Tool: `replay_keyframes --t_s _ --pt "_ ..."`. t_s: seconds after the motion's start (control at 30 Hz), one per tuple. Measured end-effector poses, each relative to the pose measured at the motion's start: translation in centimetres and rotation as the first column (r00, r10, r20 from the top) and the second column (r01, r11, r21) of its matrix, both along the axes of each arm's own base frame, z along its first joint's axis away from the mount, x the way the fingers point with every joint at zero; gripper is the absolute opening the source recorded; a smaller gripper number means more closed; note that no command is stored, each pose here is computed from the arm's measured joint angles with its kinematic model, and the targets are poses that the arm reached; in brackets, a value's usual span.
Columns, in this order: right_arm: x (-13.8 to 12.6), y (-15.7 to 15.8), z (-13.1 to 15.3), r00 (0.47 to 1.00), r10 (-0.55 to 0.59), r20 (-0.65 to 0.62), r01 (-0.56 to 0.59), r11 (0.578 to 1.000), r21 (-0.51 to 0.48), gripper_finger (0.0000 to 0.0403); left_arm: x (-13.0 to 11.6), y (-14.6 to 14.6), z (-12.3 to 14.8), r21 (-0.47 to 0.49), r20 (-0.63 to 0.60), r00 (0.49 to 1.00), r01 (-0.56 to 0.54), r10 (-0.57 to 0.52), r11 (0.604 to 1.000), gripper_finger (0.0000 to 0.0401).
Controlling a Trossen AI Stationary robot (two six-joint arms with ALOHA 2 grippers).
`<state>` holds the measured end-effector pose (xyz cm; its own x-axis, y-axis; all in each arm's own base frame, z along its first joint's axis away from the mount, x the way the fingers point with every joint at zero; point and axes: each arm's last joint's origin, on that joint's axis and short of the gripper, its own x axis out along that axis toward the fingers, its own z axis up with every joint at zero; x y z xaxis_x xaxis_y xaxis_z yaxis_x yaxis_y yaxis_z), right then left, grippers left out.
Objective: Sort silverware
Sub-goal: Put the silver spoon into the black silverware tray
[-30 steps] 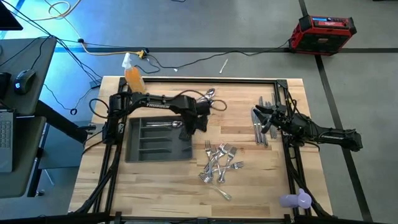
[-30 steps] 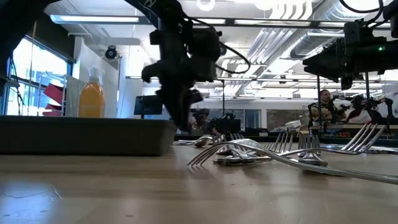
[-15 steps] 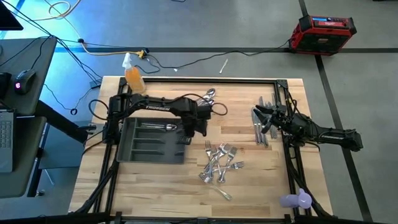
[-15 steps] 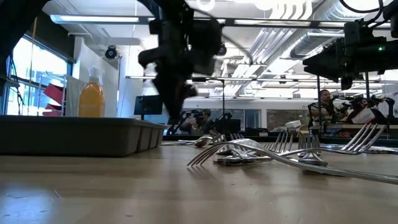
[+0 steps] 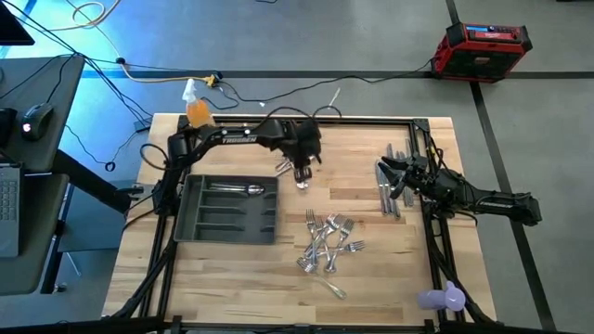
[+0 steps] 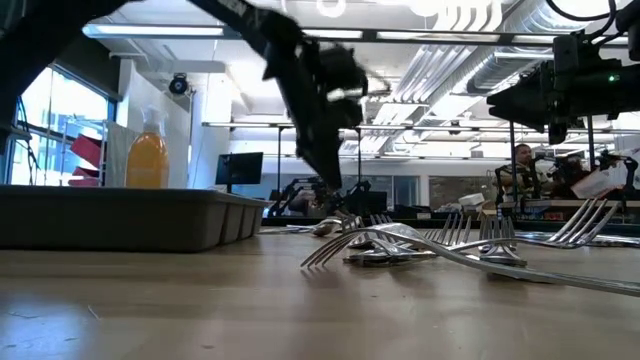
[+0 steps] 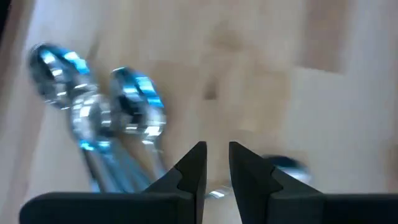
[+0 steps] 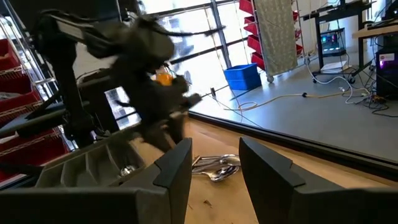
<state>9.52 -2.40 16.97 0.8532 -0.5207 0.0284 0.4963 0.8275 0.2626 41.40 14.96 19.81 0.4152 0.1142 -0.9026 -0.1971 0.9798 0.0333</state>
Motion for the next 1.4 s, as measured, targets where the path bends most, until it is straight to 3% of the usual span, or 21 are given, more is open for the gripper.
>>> replay_keyframes --t_s 0.13,0.37,0.73,1.03,1.4 --pt "0.0 0.0 0.0 1.0 0.0 0.001 0.0 1.0 0.0 0.0121 0.7 0.9 -2.1 0.014 -0.038 0.999 0.01 -0.009 1.0 0.005" --pt "0.0 0.0 0.0 1.0 0.0 0.0 0.0 1.0 0.0 0.0121 1.8 0.7 -3.2 0.213 -0.19 0.982 0.023 0.018 0.977 0.0052" --pt "0.0 0.0 0.0 1.0 -0.006 -0.002 0.006 1.0 0.001 0.0121 1.7 2.0 -5.7 0.09 -0.249 0.967 -0.028 0.05 0.996 0.0103" --pt "0.0 0.0 0.0 1.0 -0.006 -0.006 0.006 1.0 0.001 0.0121 2.4 1.0 -4.3 0.208 -0.296 0.951 -0.026 0.089 0.978 0.0108" --pt "0.0 0.0 0.0 1.0 -0.006 -0.005 0.006 1.0 0.001 0.0121 1.0 3.4 -4.8 0.155 -0.32 0.936 -0.1 0.146 0.983 0.0108"
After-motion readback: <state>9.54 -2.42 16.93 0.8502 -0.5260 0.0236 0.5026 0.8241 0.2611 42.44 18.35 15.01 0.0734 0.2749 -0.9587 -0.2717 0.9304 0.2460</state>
